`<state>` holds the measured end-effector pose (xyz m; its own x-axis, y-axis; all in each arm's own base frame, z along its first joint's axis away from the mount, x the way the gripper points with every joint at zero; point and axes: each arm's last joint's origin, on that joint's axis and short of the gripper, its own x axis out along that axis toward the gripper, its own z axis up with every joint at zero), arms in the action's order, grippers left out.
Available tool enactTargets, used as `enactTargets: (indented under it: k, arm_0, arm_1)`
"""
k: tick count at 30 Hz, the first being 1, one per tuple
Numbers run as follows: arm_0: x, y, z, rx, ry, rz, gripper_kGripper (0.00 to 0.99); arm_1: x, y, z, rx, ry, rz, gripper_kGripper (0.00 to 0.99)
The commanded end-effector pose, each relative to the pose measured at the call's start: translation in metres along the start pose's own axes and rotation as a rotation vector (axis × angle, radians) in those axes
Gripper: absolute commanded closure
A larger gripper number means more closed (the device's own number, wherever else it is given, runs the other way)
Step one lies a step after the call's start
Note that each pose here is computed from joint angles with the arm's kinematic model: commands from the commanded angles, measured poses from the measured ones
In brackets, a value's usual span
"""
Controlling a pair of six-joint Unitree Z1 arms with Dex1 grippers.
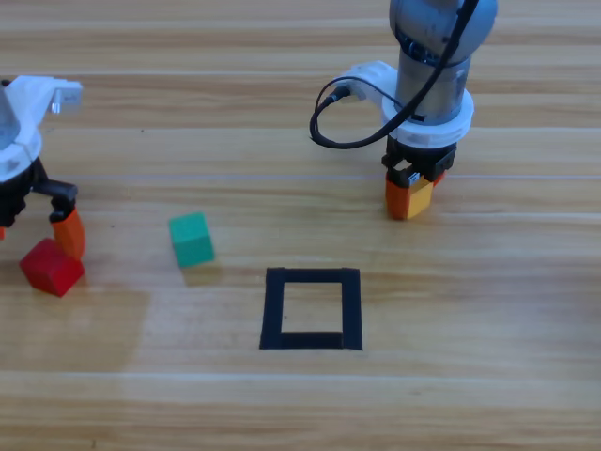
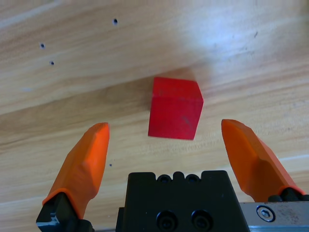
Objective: Stack the blocks in the rectangular block: red at the bottom, yellow in the middle, green on top
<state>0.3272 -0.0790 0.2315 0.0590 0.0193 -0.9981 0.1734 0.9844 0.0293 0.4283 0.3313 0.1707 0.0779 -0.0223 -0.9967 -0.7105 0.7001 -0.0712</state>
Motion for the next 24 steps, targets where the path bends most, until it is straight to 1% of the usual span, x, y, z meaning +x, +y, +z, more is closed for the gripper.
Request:
enactTargets:
  k: [1,4,6,9,12,14,16,17,20,22,24]
  arm_0:
    - [0.03,-0.012,0.003,0.004,0.069,-0.005,0.0]
    - [0.036,-0.013,0.001,0.001,0.069,-0.006,0.0]
    - [0.041,-0.013,0.001,-0.002,0.077,-0.005,0.0]
    - [0.04,-0.013,0.0,-0.007,0.075,-0.004,0.0]
    - [0.041,-0.012,0.001,-0.01,0.079,-0.003,0.0]
    - [0.042,-0.012,0.001,-0.014,0.082,-0.003,0.001]
    - [0.043,-0.012,0.001,-0.019,0.085,-0.004,0.002]
    - [0.043,-0.012,0.002,-0.023,0.085,-0.004,0.004]
    - [0.045,-0.012,0.001,-0.054,0.089,0.0,0.019]
    - [0.046,-0.012,0.002,-0.066,0.091,-0.001,0.033]
    - [0.046,-0.013,0.002,-0.068,0.092,-0.006,0.047]
  arm_1:
    - [0.05,-0.008,-0.001,0.007,0.108,0.027,0.637]
    - [0.047,-0.007,-0.004,0.003,0.126,0.059,0.883]
    - [0.041,-0.005,-0.007,0.001,0.136,0.086,0.984]
    - [0.023,-0.004,-0.012,0.008,0.134,0.124,0.99]
    - [-0.007,-0.006,-0.022,0.027,0.112,0.146,0.99]
    - [-0.03,-0.004,-0.031,0.036,0.095,0.185,0.99]
    - [-0.054,-0.002,-0.044,0.047,0.081,0.201,0.99]
    - [-0.071,-0.002,-0.054,0.058,0.071,0.204,0.99]
    - [-0.106,0.0,-0.076,0.079,0.029,0.201,0.99]
    - [-0.13,0.002,-0.099,0.093,-0.019,0.2,0.99]
    - [-0.146,0.006,-0.12,0.102,-0.067,0.201,0.99]
